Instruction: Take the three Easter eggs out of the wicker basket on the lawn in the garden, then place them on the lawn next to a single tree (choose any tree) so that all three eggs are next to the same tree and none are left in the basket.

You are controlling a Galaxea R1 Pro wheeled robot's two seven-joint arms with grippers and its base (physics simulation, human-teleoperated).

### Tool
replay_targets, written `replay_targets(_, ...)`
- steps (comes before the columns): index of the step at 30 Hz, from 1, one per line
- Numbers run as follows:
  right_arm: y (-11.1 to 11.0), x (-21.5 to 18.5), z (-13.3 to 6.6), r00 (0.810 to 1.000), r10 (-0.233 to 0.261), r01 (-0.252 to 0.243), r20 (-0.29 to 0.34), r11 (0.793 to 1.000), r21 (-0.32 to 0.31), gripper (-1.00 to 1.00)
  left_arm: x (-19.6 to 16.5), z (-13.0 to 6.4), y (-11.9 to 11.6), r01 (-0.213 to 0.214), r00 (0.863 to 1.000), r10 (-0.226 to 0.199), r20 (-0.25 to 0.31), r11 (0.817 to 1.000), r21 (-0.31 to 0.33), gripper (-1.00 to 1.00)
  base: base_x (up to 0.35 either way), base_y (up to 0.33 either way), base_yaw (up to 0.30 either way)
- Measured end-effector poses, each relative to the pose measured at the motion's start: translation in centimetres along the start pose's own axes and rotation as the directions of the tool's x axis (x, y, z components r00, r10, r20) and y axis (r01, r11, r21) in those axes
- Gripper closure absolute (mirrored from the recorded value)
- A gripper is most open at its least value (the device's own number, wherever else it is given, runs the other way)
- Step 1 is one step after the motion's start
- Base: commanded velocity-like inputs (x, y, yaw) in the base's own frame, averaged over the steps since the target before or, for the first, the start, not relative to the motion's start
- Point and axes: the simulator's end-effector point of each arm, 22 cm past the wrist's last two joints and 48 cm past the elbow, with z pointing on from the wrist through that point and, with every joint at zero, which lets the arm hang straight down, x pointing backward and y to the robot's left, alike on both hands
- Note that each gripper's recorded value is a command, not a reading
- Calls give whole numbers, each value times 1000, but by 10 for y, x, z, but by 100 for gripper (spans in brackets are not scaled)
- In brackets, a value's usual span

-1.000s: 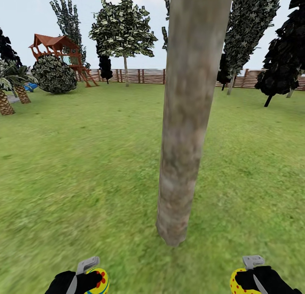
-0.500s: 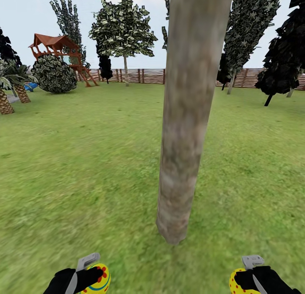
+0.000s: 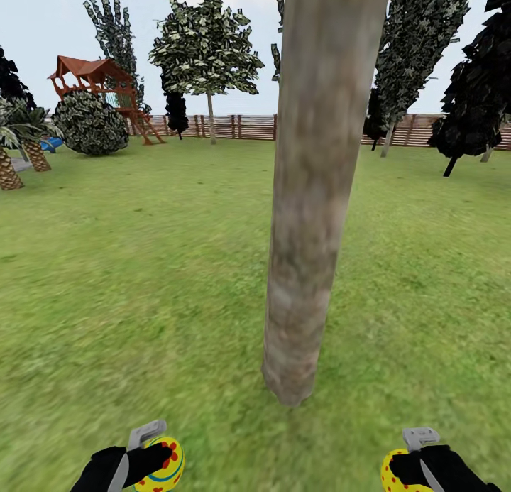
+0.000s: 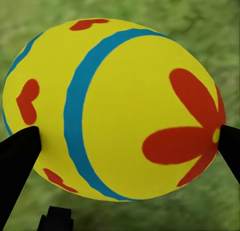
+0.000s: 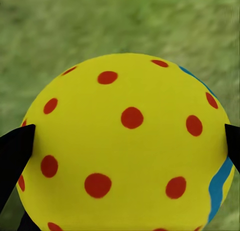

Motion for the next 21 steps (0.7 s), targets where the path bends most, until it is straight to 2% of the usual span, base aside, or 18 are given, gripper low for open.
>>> replay_targets(21, 8, 17, 38, 1000, 0, 0, 1, 1000, -1, 100, 19, 37, 9, 0, 1000, 0, -1, 1000, 1, 100, 0, 0, 0)
